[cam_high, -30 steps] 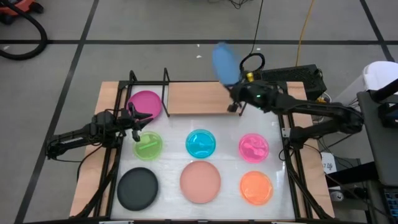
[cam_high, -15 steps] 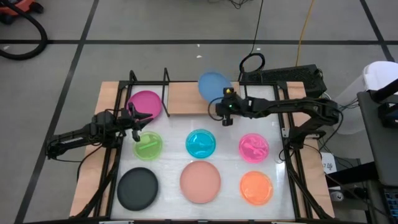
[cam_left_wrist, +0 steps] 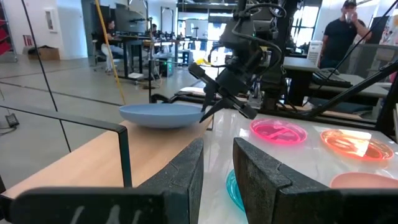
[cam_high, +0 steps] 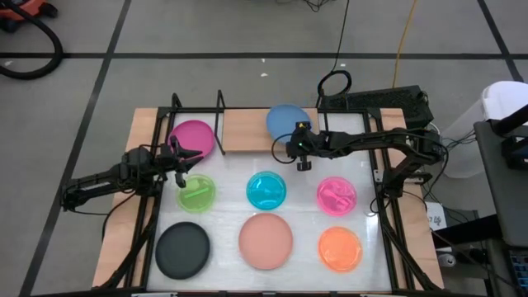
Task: Place and stack plates onto a shelf
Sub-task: Put the large blue plate on the shelf, then stack the large pink plate on top of the large blue plate on the shelf
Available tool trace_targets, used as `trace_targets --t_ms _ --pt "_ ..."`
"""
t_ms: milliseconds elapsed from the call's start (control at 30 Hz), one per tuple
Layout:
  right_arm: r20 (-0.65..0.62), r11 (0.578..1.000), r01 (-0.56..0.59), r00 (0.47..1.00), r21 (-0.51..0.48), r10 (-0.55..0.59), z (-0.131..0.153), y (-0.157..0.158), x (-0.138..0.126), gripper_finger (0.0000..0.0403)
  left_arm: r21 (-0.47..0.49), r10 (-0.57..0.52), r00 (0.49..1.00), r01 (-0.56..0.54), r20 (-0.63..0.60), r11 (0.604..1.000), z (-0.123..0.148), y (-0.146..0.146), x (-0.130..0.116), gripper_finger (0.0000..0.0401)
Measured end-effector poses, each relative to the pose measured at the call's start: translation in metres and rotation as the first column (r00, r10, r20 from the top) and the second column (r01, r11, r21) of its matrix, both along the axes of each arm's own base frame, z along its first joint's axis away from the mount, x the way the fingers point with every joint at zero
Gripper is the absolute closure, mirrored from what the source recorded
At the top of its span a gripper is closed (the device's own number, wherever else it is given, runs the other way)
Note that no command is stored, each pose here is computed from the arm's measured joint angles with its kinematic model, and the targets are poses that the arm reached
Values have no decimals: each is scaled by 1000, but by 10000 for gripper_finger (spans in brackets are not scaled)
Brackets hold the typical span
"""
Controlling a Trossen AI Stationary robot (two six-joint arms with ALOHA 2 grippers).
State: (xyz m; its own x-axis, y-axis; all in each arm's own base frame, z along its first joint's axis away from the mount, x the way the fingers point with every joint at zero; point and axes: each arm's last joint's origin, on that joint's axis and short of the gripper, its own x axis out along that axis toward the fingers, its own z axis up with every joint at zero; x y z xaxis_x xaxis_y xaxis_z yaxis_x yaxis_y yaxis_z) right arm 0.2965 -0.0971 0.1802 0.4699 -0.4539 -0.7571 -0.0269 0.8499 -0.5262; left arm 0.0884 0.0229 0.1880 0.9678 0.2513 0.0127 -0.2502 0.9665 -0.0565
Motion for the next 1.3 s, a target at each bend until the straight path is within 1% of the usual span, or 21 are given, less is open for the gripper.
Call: trace_targets --t_ms 367,567,700,833,933,1033,1100,1167,1233,1300 --pt "14 1000 1 1000 25 -2 0 1 0 350 0 0 1000 0 0 1000 0 0 0 309" --pt "21 1000 1 1000 23 -1 2 1 0 313 0 0 1000 0 0 1000 0 0 0 309" --pt "66 1000 -3 998 8 3 14 3 -3 282 0 0 1000 0 0 1000 0 0 0 309" --pt "170 1000 -17 985 -2 17 41 15 -10 261 0 0 1000 0 0 1000 0 0 0 309" --pt "271 999 -49 962 3 46 67 33 -18 255 0 0 1000 0 0 1000 0 0 0 309" --pt "388 989 -140 915 46 111 92 52 -30 257 0 0 1000 0 0 1000 0 0 0 309" --pt "462 971 -219 874 97 151 106 64 -38 260 0 0 1000 0 0 1000 0 0 0 309" --pt "528 944 -294 831 149 176 116 75 -46 263 0 0 1000 0 0 1000 0 0 0 309" --pt "568 915 -355 800 190 192 119 86 -55 263 0 0 1000 0 0 1000 0 0 0 309" --pt "615 894 -397 764 208 196 117 97 -61 263 0 0 1000 0 0 1000 0 0 0 309"
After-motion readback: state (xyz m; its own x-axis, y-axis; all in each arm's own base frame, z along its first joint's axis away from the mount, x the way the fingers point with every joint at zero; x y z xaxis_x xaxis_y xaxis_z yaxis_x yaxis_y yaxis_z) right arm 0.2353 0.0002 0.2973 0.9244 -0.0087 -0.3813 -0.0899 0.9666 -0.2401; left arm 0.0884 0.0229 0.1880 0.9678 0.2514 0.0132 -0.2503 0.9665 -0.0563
